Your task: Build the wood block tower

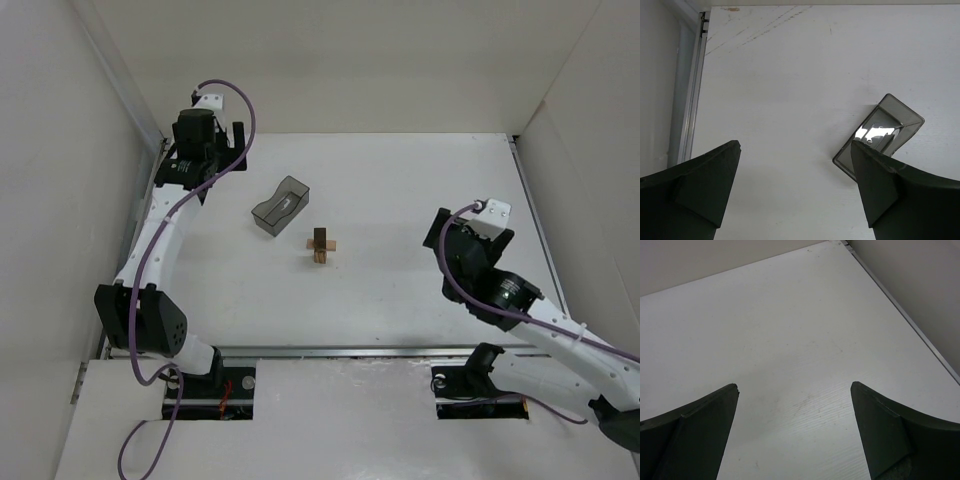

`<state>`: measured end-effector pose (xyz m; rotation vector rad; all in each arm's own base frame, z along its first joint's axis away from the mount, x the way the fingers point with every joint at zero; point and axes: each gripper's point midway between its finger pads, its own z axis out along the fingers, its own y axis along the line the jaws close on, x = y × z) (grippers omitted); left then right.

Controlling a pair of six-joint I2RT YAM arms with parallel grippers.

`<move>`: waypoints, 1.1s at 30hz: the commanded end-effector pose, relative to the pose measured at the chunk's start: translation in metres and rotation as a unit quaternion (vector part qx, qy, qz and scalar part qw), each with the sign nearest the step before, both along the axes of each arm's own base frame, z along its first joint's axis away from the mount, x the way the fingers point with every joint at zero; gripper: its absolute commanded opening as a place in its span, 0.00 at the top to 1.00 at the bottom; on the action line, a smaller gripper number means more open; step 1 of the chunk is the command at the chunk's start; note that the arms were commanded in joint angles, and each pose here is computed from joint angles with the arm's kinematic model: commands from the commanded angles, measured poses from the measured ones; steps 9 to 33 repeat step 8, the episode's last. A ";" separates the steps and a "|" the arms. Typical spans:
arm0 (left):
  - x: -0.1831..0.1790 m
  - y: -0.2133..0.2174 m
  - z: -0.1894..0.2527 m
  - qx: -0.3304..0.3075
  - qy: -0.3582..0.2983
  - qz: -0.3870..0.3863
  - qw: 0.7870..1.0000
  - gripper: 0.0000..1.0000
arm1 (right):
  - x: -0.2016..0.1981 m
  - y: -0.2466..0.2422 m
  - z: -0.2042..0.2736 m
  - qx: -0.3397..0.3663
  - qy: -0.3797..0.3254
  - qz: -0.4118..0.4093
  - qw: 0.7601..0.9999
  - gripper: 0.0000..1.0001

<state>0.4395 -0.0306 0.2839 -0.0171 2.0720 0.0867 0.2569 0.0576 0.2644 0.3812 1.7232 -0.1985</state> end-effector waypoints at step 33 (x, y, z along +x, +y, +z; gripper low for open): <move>-0.004 -0.001 0.027 -0.011 -0.042 -0.001 0.999 0.10 | 0.001 -0.001 0.017 0.028 -0.021 -0.012 0.999 0.00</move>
